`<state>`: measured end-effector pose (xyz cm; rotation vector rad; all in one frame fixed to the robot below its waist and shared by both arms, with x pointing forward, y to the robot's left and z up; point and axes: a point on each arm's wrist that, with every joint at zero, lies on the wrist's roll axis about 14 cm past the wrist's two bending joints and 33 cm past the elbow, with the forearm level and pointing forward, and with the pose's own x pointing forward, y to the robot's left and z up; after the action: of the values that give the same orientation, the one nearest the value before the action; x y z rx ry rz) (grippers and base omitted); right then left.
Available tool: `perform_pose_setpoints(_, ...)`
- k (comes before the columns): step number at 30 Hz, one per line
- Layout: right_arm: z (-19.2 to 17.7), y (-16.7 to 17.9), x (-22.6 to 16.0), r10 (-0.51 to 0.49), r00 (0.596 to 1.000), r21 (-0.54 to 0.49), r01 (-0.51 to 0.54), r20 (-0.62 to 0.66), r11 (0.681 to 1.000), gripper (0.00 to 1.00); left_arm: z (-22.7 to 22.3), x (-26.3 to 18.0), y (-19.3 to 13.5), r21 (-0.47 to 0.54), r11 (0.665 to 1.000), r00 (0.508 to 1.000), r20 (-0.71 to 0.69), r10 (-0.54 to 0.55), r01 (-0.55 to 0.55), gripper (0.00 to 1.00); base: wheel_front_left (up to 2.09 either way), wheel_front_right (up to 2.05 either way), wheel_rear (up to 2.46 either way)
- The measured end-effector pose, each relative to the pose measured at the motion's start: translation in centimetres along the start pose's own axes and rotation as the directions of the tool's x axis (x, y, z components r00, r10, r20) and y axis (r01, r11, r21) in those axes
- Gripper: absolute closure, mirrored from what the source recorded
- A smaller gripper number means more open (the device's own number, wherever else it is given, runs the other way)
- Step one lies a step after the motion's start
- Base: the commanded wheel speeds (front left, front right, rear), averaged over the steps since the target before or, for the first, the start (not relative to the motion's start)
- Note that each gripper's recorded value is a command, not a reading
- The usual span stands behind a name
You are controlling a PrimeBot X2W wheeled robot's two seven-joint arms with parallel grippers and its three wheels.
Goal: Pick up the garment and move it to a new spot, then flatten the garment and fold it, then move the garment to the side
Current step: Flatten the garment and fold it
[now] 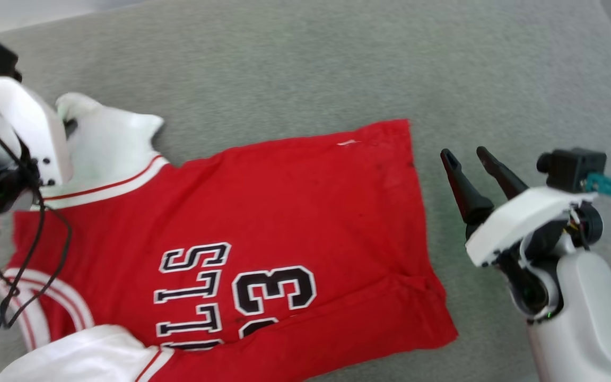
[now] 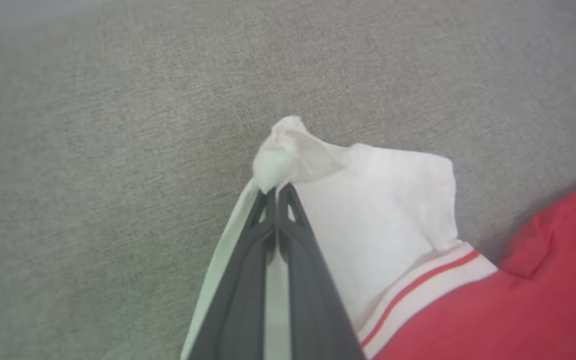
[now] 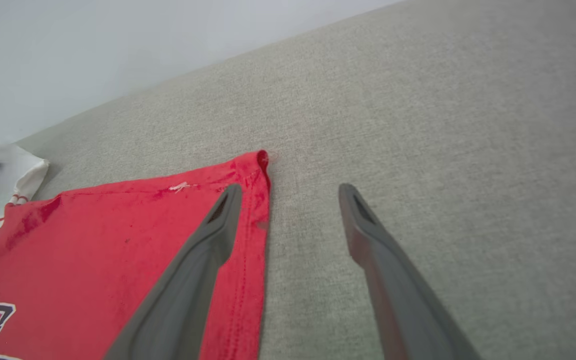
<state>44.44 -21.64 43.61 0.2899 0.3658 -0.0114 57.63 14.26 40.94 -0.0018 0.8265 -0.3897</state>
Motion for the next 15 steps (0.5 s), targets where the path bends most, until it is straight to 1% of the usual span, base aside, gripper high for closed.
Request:
perform_pose_setpoints(3, -0.4, 0.3, 1.7, 0.023, 0.997, 0.004, -0.023, -0.073, 1.000, 0.00, 1.4, -1.4, 0.5, 0.028, 0.999, 0.997, 0.072, 0.025, -0.027, 1.00, 0.00, 0.00, 0.00)
perform_pose_setpoints(6, -0.9, 1.0, 3.3, 0.051, 0.985, -0.006, -0.052, -0.164, 0.999, 0.00, 2.1, -2.5, 0.3, 0.039, 0.999, 0.993, 0.113, 0.024, -0.028, 1.00, 0.00, 0.00, 0.00)
perform_pose_setpoints(9, -1.9, 1.7, 4.6, 0.071, 0.959, -0.026, -0.081, -0.275, 0.996, 0.00, 2.6, -3.6, 0.7, 0.052, 0.998, 0.989, 0.147, 0.031, -0.039, 1.00, 0.00, 0.00, 0.00)
perform_pose_setpoints(13, -3.2, 2.5, 6.3, 0.077, 0.911, -0.056, -0.109, -0.405, 0.992, 0.00, 2.8, -4.1, 1.0, 0.061, 0.997, 0.984, 0.176, 0.032, -0.043, 1.00, 0.00, 0.00, 0.00)
perform_pose_setpoints(14, -3.5, 2.8, 6.7, 0.080, 0.902, -0.063, -0.118, -0.425, 0.991, 0.00, 2.8, -4.0, 1.0, 0.062, 0.997, 0.983, 0.179, 0.031, -0.043, 1.00, 0.00, 0.00, 0.00)
perform_pose_setpoints(15, -3.5, 2.8, 6.7, 0.080, 0.902, -0.063, -0.118, -0.425, 0.991, 0.00, 2.8, -4.0, 1.0, 0.062, 0.997, 0.983, 0.179, 0.031, -0.043, 1.00, 0.00, 0.00, 0.00)
